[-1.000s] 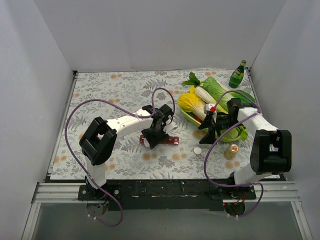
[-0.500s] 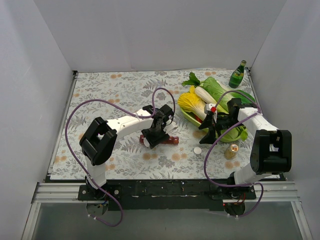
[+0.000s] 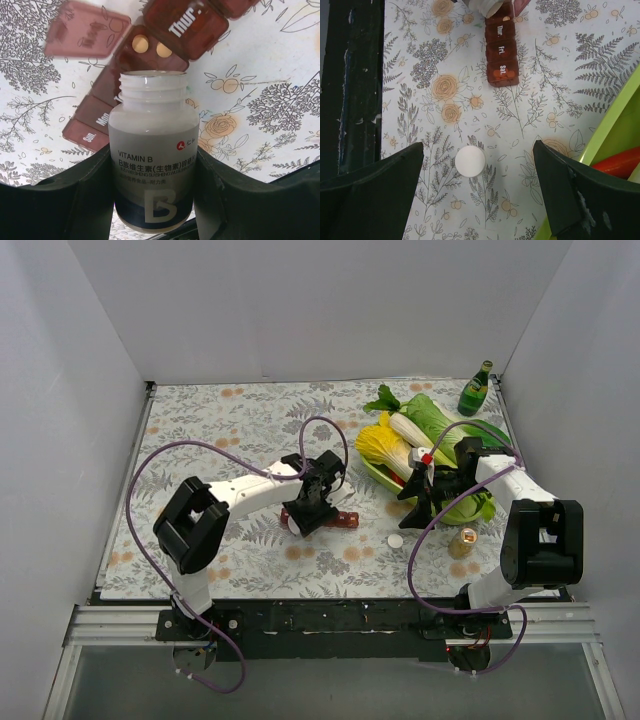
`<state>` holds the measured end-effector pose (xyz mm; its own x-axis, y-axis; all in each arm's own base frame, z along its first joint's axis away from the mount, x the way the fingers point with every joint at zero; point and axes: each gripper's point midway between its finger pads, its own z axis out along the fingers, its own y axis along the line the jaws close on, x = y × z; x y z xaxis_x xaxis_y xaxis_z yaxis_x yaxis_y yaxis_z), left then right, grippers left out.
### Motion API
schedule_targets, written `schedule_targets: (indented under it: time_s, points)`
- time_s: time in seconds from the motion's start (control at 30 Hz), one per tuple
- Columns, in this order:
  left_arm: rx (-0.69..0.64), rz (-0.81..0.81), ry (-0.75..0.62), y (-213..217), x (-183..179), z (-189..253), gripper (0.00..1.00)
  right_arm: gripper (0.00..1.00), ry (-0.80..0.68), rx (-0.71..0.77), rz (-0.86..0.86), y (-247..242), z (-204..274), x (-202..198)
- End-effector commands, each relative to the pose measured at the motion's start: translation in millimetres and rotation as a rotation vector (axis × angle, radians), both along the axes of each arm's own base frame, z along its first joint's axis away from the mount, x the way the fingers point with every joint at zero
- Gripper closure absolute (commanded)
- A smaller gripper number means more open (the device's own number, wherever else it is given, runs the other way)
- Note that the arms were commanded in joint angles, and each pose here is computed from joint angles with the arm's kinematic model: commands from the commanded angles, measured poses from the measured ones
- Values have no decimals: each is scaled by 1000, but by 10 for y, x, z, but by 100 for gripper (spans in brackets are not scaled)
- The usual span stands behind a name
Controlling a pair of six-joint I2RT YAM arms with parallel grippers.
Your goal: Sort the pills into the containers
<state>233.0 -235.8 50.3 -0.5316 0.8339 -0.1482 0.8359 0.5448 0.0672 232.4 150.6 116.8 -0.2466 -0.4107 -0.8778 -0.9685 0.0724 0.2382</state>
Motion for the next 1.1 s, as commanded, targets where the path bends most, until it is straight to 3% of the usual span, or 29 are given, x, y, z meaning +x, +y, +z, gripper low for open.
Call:
schedule_targets:
  time_s: [0.0, 0.27, 0.5, 0.67, 0.7, 0.73, 0.93, 1.0, 1.07]
  points:
    - [-90, 15, -79, -69, 44, 229, 100, 2, -31, 38, 3, 27, 131, 63]
    - [-147, 32, -130, -75, 51, 298, 100, 2, -30, 39, 7, 28, 126, 50]
    - [-324, 53, -230, -150, 27, 539, 100, 2, -63, 77, 38, 60, 179, -22]
    - [-641, -7, -363, -331, -84, 1019, 100, 2, -116, 98, 63, 83, 237, -66]
    - [-658, -11, -357, -272, -176, 878, 100, 2, -125, 92, 68, 84, 256, -62]
    - [-810, -38, -460, -346, -166, 1253, 100, 2, -140, 83, 71, 79, 272, -48]
    - [-1400, -222, -736, -276, -692, 1932, 100, 2, -344, -124, 43, -85, 413, 215]
    - [-1572, -296, -738, -224, -966, 2206, 100, 2, -493, -210, 34, -122, 500, 340]
    - [-1633, -331, -708, -228, -1087, 2311, 100, 2, -542, -204, -16, -84, 578, 381]
